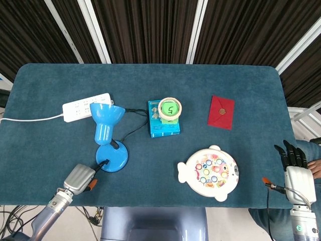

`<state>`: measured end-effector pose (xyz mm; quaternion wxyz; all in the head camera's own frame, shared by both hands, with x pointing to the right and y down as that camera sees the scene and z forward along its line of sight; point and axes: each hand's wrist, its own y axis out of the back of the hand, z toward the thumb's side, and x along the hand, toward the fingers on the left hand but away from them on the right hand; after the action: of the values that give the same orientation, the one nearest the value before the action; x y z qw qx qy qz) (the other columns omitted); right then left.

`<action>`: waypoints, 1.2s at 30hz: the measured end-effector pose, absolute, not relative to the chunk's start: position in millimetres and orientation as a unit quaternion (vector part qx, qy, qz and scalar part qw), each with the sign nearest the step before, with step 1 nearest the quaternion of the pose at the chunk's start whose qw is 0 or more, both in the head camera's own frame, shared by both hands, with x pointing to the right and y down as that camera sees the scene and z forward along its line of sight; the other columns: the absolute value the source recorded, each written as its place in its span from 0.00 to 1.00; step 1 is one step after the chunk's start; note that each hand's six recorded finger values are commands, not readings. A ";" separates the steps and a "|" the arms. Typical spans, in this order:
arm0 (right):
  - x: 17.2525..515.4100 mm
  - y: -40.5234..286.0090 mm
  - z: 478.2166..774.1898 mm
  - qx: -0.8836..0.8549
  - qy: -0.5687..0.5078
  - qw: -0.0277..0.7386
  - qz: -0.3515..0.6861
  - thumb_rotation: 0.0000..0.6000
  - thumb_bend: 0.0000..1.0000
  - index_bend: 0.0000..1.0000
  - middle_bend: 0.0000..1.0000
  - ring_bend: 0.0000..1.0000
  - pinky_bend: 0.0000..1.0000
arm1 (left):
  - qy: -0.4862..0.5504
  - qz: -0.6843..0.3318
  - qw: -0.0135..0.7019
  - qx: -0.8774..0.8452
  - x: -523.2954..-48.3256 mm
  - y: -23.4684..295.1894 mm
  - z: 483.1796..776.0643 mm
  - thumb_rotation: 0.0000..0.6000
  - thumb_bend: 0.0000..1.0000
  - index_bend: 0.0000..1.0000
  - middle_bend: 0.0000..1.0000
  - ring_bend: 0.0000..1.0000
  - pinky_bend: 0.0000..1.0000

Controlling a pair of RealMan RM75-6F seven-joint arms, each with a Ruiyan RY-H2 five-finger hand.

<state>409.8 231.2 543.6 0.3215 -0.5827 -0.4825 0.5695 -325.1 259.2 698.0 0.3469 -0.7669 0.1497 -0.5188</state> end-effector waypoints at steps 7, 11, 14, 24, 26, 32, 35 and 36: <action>410.3 231.2 543.0 -0.582 -0.483 0.322 0.569 1.00 0.14 0.14 0.01 0.01 0.00 | 0.145 -0.524 0.345 -0.765 -327.6 258.3 699.8 1.00 0.47 0.10 0.67 0.69 0.78; 410.9 230.9 542.3 -0.581 -0.485 0.322 0.569 1.00 0.14 0.14 0.01 0.01 0.00 | 0.151 -0.525 0.350 -0.761 -329.6 254.3 696.0 1.00 0.44 0.12 0.60 0.62 0.77; 411.1 231.0 542.2 -0.581 -0.486 0.321 0.569 1.00 0.14 0.14 0.01 0.01 0.00 | 0.174 -0.522 0.360 -0.753 -332.6 244.6 685.9 1.00 0.36 0.14 0.50 0.49 0.67; 411.4 234.6 541.6 -0.581 -0.484 0.321 0.570 1.00 0.14 0.14 0.01 0.01 0.00 | 0.336 -0.508 0.410 -0.679 -381.4 196.7 597.1 1.00 0.15 0.15 0.24 0.09 0.10; 411.9 236.1 540.8 -0.581 -0.484 0.321 0.570 1.00 0.14 0.14 0.01 0.01 0.00 | 0.361 -0.516 0.406 -0.663 -398.5 194.7 578.0 1.00 0.15 0.15 0.23 0.09 0.10; 407.6 234.1 542.4 -0.586 -0.479 0.323 0.568 1.00 0.14 0.14 0.01 0.01 0.00 | 0.390 -0.559 0.368 -0.632 -444.0 210.7 553.5 1.00 0.15 0.14 0.19 0.08 0.10; 406.8 234.0 541.9 -0.586 -0.480 0.324 0.567 1.00 0.14 0.14 0.01 0.01 0.00 | 0.398 -0.571 0.345 -0.630 -456.4 219.1 554.8 1.00 0.15 0.13 0.18 0.06 0.09; 406.6 233.6 541.8 -0.587 -0.480 0.324 0.566 1.00 0.14 0.14 0.01 0.01 0.00 | 0.400 -0.575 0.338 -0.629 -460.2 221.0 555.9 1.00 0.15 0.13 0.18 0.06 0.09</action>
<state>406.6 233.6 541.8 0.3244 -0.5865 -0.4800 0.5660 -460.2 221.0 555.9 0.3376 -0.6287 0.4005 -0.5749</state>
